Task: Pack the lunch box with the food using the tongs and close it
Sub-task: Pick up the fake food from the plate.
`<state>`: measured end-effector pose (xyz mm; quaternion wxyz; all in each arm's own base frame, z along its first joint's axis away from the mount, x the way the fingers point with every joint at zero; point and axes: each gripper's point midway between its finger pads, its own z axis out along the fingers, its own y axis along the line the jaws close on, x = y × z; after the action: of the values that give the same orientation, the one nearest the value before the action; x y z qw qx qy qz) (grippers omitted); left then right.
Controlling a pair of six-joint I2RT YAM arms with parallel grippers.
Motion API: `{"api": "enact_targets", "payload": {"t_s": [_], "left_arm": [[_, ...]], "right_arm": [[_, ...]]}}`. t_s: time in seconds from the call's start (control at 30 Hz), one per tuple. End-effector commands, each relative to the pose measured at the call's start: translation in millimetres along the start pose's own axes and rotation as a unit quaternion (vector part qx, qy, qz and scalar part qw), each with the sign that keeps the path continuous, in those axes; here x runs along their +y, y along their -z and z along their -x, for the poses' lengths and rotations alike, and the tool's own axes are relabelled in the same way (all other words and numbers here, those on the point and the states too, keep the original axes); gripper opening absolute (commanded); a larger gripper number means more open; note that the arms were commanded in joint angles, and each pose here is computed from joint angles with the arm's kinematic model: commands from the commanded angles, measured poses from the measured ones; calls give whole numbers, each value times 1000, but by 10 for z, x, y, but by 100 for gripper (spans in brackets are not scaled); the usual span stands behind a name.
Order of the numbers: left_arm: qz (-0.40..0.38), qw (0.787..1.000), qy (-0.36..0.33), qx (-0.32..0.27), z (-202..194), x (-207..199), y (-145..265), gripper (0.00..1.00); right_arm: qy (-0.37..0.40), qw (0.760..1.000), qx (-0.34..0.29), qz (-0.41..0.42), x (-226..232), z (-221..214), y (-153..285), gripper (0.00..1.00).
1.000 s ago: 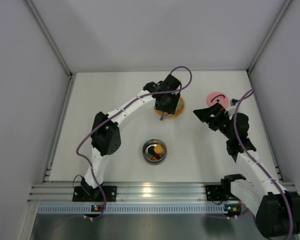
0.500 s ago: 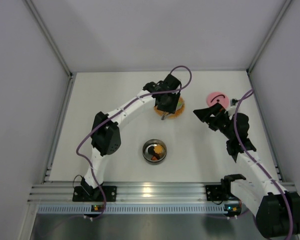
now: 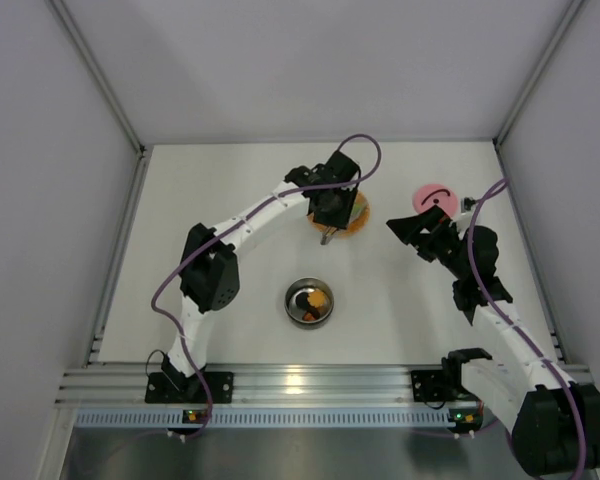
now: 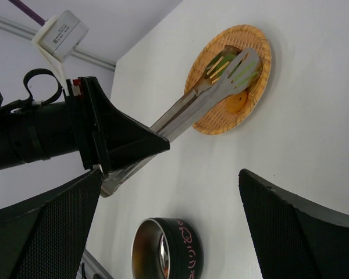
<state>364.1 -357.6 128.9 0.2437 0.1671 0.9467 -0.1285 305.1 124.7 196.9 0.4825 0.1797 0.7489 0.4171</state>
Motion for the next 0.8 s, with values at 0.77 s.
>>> {"api": "enact_targets", "payload": {"t_s": [0.77], "left_arm": [[-32,997,2,-72,-210,175,1467,43]], "right_arm": [[15,999,-21,20,105,150,-21,100]]}}
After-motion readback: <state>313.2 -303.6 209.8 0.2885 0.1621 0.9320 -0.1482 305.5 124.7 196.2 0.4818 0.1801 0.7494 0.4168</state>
